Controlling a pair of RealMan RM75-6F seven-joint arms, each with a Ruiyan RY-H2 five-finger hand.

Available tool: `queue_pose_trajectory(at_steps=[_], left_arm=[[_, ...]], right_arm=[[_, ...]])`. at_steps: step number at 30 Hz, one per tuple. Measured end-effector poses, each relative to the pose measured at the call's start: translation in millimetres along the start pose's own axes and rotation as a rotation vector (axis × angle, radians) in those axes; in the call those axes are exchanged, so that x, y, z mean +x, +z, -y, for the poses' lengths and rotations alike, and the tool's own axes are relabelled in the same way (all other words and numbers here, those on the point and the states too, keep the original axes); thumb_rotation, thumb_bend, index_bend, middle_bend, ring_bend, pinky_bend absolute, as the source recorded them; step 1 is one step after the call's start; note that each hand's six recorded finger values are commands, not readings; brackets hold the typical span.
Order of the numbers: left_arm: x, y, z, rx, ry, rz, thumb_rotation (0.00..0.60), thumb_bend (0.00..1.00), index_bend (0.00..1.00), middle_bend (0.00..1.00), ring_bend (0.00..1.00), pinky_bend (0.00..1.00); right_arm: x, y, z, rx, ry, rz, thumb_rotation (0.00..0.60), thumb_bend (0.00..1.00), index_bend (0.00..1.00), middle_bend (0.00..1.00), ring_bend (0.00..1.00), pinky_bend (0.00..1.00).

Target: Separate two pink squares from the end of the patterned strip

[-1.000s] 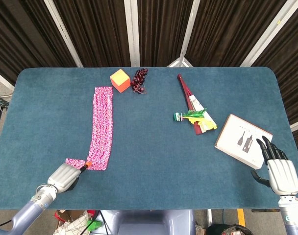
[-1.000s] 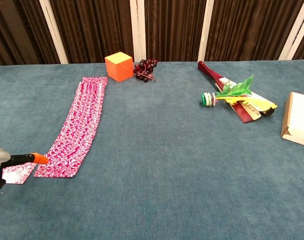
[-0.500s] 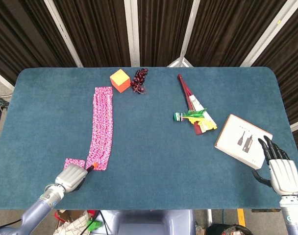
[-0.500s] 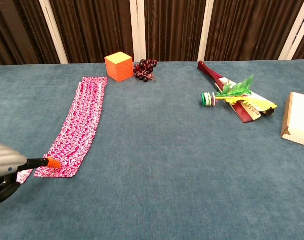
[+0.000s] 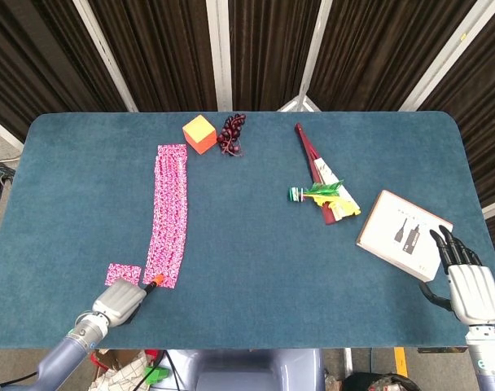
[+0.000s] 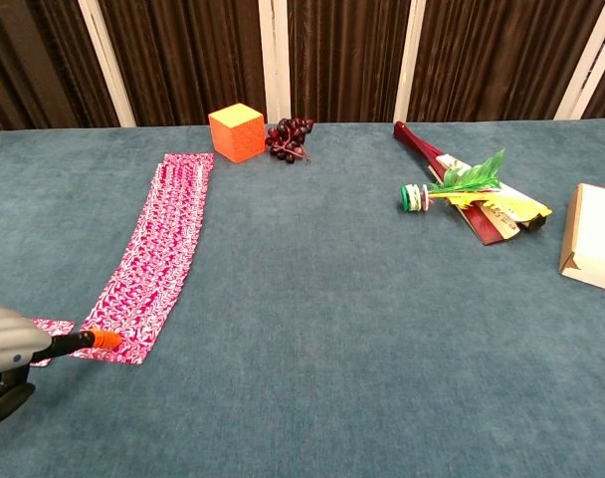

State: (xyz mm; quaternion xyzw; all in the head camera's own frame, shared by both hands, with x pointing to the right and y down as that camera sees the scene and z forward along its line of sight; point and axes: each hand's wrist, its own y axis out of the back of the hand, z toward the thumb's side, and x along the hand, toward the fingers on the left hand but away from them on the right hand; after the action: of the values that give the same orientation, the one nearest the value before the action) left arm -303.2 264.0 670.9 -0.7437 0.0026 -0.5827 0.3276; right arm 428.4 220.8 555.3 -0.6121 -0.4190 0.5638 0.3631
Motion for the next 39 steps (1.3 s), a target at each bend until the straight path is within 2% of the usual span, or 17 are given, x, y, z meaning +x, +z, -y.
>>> queue_pose_trajectory(at_steps=[25, 26, 28, 30, 31, 32, 34, 37, 39], left_arm=[[-48.5, 23.5, 17.1, 0.040, -0.090, 0.077, 0.600, 0.94, 0.01, 0.88, 0.77, 0.74], [-50.3, 24.2, 18.1, 0.041, -0.096, 0.082, 0.600, 0.94, 0.01, 0.88, 0.77, 0.74], [-52.3, 25.1, 18.2, 0.040, -0.101, 0.087, 0.600, 0.87, 0.01, 0.86, 0.75, 0.73], [-52.9, 25.9, 15.9, 0.034, -0.093, 0.091, 0.600, 0.67, 0.01, 0.78, 0.66, 0.69], [-53.0, 26.1, 14.1, 0.030, -0.086, 0.092, 0.600, 0.58, 0.01, 0.70, 0.58, 0.65], [-53.1, 26.3, 11.2, 0.022, -0.074, 0.093, 0.600, 0.54, 0.01, 0.63, 0.52, 0.62], [-53.6, 26.5, 5.5, 0.003, -0.049, 0.094, 0.600, 0.45, 0.01, 0.43, 0.37, 0.50], [-55.5, 25.1, -10.5, -0.038, 0.032, 0.094, 0.600, 0.36, 0.01, 0.25, 0.20, 0.33], [-58.0, 22.1, -21.8, -0.062, 0.099, 0.089, 0.600, 0.33, 0.01, 0.20, 0.14, 0.28]], right_arm=[[0.2, -1.1, -1.2, -0.010, -0.002, 0.000, 0.600, 0.27, 0.00, 0.00, 0.14, 0.25], [0.2, -1.2, -1.2, -0.010, -0.002, 0.000, 0.600, 0.27, 0.00, 0.00, 0.14, 0.25], [0.0, -1.3, -1.2, -0.009, -0.002, 0.001, 0.600, 0.27, 0.00, 0.00, 0.14, 0.25], [0.0, -1.4, -1.0, -0.009, -0.001, 0.002, 0.600, 0.27, 0.00, 0.00, 0.14, 0.25], [0.0, -1.3, -0.8, -0.009, -0.002, 0.001, 0.600, 0.27, 0.00, 0.00, 0.14, 0.25], [0.0, -1.2, -0.8, -0.009, -0.001, 0.001, 0.600, 0.27, 0.00, 0.00, 0.14, 0.25], [0.0, -1.2, -0.6, -0.008, -0.001, 0.001, 0.600, 0.27, 0.00, 0.00, 0.14, 0.25], [-0.4, -1.0, -0.1, -0.007, 0.000, 0.001, 0.600, 0.27, 0.00, 0.00, 0.14, 0.25], [-0.5, -1.2, 0.6, -0.006, 0.003, 0.001, 0.600, 0.27, 0.00, 0.00, 0.14, 0.25]])
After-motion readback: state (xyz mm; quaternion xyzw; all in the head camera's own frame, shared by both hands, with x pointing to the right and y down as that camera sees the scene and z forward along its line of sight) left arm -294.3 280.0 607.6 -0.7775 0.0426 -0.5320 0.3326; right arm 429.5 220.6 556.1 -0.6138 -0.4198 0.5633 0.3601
